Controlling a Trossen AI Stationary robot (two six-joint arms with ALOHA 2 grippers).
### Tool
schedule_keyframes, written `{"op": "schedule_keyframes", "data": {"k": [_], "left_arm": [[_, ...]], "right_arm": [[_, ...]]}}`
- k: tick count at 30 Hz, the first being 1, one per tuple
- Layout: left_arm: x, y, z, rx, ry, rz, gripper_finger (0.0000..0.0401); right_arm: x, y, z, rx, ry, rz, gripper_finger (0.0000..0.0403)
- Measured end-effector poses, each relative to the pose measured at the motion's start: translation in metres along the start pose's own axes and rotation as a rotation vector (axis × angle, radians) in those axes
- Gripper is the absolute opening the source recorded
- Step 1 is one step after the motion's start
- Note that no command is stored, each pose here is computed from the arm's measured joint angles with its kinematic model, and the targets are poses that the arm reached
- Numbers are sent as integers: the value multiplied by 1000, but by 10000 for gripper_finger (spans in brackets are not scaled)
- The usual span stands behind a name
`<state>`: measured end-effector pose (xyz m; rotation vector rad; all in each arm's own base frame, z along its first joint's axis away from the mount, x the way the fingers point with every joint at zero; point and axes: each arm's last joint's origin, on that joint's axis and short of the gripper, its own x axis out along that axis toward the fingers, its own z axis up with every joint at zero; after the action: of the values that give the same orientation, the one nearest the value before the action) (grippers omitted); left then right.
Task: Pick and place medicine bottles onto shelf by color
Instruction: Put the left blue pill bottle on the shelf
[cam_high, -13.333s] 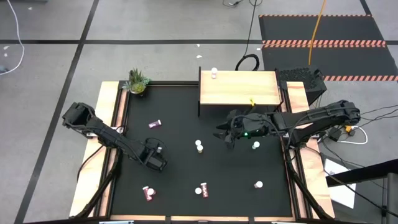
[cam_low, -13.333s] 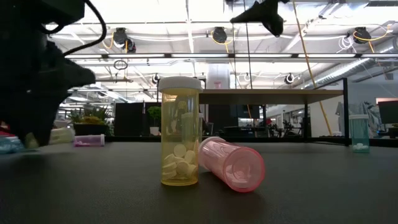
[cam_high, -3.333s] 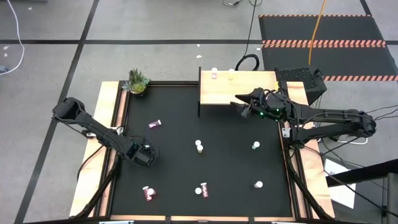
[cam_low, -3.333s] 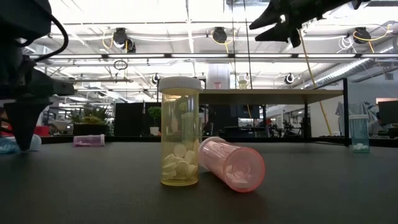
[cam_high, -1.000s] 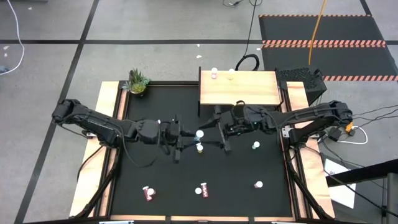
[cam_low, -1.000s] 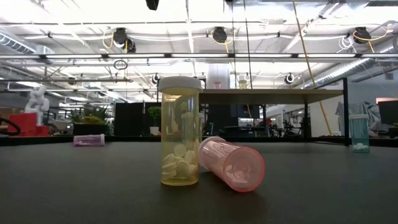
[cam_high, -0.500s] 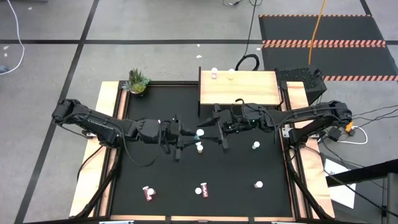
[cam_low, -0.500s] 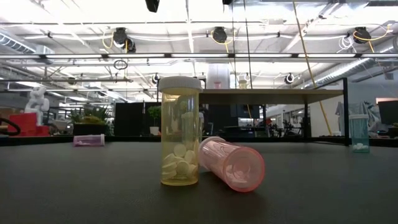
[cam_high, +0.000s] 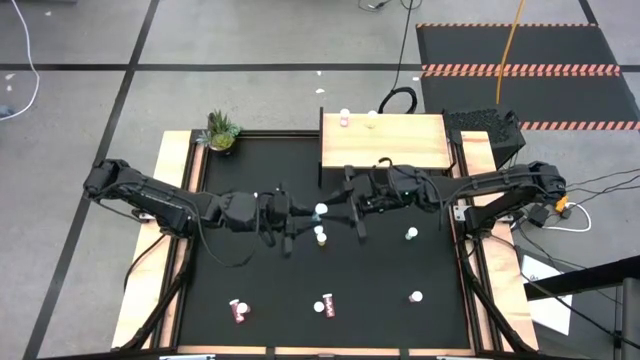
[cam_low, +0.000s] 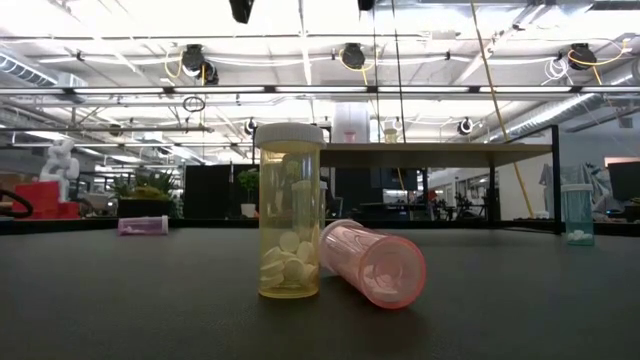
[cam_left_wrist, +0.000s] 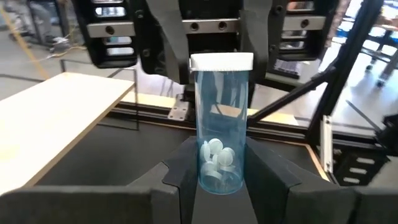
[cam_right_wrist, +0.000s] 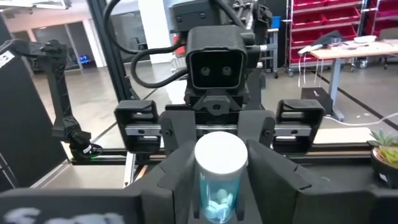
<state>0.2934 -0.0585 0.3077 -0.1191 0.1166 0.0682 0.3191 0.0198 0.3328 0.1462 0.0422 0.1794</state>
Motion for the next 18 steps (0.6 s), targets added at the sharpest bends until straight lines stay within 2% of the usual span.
{"op": "schedule_keyframes", "data": {"k": [4, 7, 13, 18], "left_arm": [[1, 4, 0, -46, 2, 36, 124], [1, 4, -1, -71, 4, 43, 145], [1, 5, -3, -110, 31, 52, 218], [-1, 7, -15, -116, 150, 81, 285]], "right_arm": [[-1, -6, 1, 27, -1, -20, 121], [-1, -10, 1, 27, -3, -30, 120], [-6, -18, 5, 25, -7, -56, 120], [-31, -34, 22, -27, -8, -137, 119]]}}
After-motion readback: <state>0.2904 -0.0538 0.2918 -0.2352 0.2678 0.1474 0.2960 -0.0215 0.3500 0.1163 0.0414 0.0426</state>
